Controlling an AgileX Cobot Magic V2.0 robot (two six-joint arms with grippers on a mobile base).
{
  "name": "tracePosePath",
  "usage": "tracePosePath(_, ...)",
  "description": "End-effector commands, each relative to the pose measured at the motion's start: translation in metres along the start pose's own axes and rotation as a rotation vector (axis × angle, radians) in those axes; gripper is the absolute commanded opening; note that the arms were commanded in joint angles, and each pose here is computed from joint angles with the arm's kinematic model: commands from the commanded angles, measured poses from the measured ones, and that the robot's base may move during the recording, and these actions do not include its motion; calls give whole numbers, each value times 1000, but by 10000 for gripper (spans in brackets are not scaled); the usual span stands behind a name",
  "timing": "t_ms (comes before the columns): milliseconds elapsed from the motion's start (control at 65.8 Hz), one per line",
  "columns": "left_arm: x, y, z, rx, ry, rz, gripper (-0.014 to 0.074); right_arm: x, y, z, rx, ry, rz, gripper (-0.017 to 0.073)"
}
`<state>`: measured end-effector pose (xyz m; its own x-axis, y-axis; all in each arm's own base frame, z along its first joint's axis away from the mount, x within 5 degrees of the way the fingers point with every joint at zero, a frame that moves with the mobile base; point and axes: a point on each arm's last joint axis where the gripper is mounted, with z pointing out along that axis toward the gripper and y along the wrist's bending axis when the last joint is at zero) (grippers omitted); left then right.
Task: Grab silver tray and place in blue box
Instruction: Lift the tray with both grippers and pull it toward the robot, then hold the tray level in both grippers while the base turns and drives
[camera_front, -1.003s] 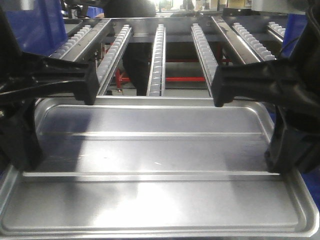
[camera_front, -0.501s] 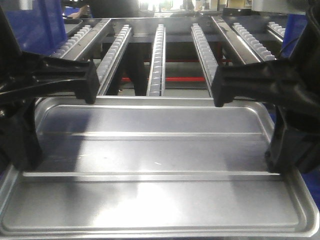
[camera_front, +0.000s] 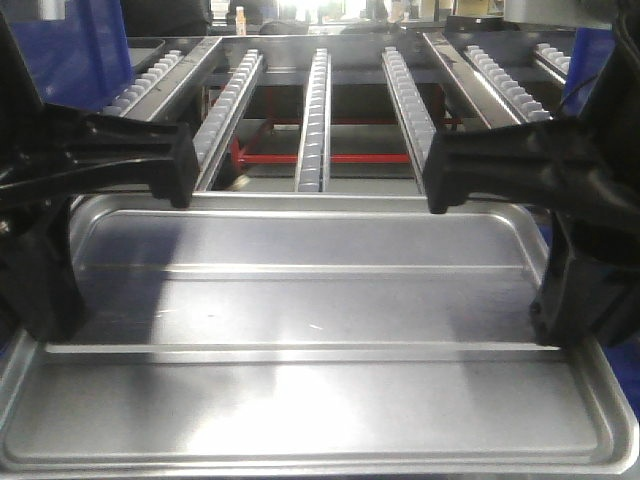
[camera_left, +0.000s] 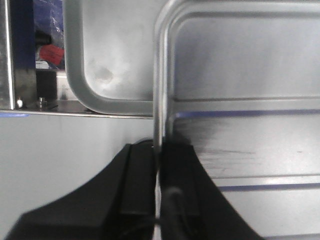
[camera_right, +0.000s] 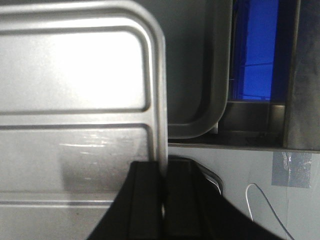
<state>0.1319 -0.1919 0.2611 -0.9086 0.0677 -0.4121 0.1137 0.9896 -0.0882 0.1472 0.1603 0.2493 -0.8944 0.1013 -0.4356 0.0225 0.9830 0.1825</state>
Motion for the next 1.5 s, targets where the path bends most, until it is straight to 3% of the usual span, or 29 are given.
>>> tracePosePath(0, -8, -7, -13, 84, -53, -14, -15, -10, 6, -13, -88, -67, 1, 68)
tracePosePath(1489, -8, -7, -13, 84, -53, -14, -15, -10, 6, -13, -88, -67, 1, 68)
